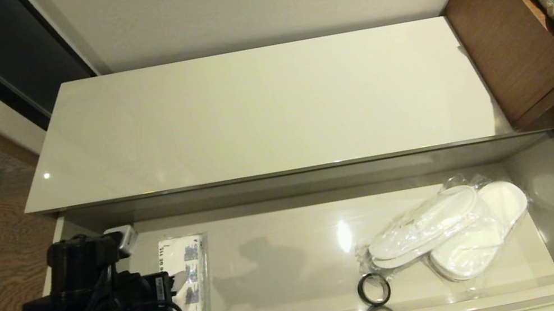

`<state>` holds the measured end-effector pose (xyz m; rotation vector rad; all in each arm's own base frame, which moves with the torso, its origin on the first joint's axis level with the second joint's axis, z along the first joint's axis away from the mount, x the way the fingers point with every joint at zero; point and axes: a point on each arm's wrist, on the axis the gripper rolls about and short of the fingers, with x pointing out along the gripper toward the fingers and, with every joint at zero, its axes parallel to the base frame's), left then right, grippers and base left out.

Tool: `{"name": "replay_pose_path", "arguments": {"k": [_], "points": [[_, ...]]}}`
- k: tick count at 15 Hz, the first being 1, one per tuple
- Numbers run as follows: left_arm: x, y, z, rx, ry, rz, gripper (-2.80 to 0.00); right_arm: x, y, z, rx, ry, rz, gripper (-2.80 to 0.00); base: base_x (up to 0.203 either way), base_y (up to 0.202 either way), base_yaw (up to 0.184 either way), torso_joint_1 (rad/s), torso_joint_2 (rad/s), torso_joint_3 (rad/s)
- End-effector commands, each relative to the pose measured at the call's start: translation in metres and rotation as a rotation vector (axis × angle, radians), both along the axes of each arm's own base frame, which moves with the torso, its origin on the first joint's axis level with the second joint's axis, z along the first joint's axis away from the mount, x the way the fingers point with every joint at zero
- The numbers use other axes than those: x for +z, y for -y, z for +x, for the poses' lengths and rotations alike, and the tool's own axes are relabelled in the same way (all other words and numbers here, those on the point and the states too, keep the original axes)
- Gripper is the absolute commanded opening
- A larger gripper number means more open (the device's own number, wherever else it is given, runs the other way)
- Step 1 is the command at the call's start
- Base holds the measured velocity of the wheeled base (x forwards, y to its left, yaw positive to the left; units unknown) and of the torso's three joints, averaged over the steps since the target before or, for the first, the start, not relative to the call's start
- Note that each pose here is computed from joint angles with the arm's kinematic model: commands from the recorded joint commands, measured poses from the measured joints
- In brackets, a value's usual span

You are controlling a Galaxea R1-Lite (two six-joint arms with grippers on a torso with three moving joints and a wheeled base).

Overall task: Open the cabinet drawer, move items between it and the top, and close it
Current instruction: Take out the tissue from the drawer

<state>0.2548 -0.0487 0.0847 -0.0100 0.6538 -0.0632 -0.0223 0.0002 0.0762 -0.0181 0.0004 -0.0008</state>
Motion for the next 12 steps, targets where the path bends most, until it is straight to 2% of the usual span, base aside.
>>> {"name": "replay_pose_path", "arguments": {"k": [1, 2, 4, 6, 8, 10, 12], "points": [[-0.008, 0.006, 0.032, -0.022, 0.001, 0.066, 0.0, 0.0, 0.0, 0.0, 0.001, -0.001, 0.0, -2.8, 0.0, 0.0, 0.0, 0.0, 0.0, 0.0], [0.004, 0.006, 0.049, -0.023, 0.033, 0.112, 0.0, 0.0, 0.0, 0.0, 0.001, -0.001, 0.0, -2.8, 0.0, 0.0, 0.0, 0.0, 0.0, 0.0], [0.017, 0.002, 0.075, -0.034, 0.022, 0.174, 0.0, 0.0, 0.0, 0.0, 0.001, -0.001, 0.0, -2.8, 0.0, 0.0, 0.0, 0.0, 0.0, 0.0], [0.013, 0.002, 0.104, -0.067, 0.005, 0.222, 0.0, 0.0, 0.0, 0.0, 0.001, -0.001, 0.0, -2.8, 0.0, 0.0, 0.0, 0.0, 0.0, 0.0], [0.006, 0.002, 0.113, -0.131, -0.034, 0.285, 0.0, 0.0, 0.0, 0.0, 0.001, -0.001, 0.0, -2.8, 0.0, 0.0, 0.0, 0.0, 0.0, 0.0], [0.006, 0.002, 0.113, -0.145, -0.085, 0.295, 0.0, 0.0, 0.0, 0.0, 0.001, -0.001, 0.0, -2.8, 0.0, 0.0, 0.0, 0.0, 0.0, 0.0], [0.02, 0.006, 0.109, -0.16, -0.096, 0.3, 0.0, 0.0, 0.0, 0.0, 0.001, -0.001, 0.0, -2.8, 0.0, 0.0, 0.0, 0.0, 0.0, 0.0]]}}
